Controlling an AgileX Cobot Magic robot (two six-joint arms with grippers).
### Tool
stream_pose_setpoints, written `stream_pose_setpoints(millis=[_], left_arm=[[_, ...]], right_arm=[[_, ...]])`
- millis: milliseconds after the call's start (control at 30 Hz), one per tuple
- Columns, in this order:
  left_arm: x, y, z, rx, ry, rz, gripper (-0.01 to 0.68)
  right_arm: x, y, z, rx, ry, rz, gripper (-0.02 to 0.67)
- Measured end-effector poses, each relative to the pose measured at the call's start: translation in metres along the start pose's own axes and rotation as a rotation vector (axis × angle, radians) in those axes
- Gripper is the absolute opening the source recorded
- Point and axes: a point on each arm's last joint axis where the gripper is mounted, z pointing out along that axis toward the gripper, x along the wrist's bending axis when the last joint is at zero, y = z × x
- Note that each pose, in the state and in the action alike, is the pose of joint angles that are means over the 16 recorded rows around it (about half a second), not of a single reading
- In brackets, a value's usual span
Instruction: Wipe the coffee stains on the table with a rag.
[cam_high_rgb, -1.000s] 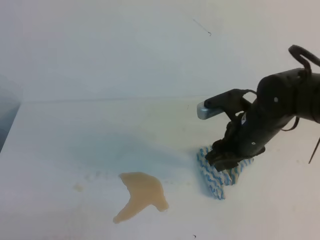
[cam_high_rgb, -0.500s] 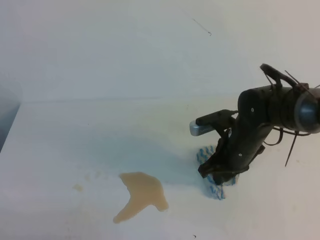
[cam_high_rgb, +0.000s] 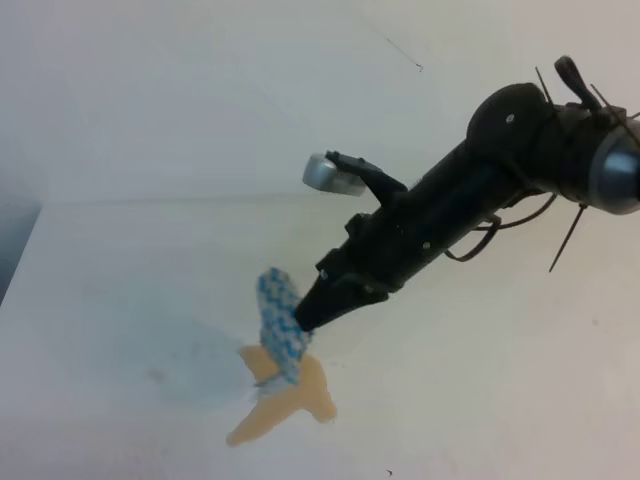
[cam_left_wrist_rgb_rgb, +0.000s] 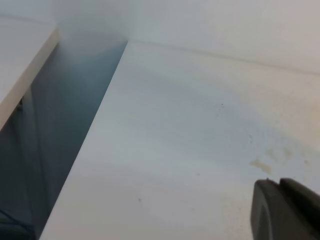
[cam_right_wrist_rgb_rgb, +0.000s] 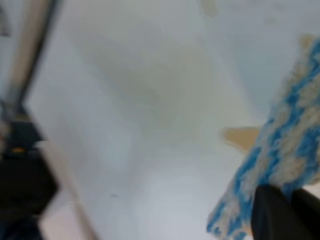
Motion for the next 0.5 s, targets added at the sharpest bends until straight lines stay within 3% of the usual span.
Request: stream_pose_setpoints(millis=[233, 500], left_arm=[[-0.001, 0.002, -0.001, -0.005, -0.002, 0.000, -0.001], [-0.001, 0.002, -0.001, -0.006, -0.002, -0.001, -0.001]], right_arm=[[0.039, 0.013, -0.005, -0.064, 0.291, -0.079, 0.013], [0.060, 0.007, 0.028, 0.006, 0.378, -0.112, 0.013]])
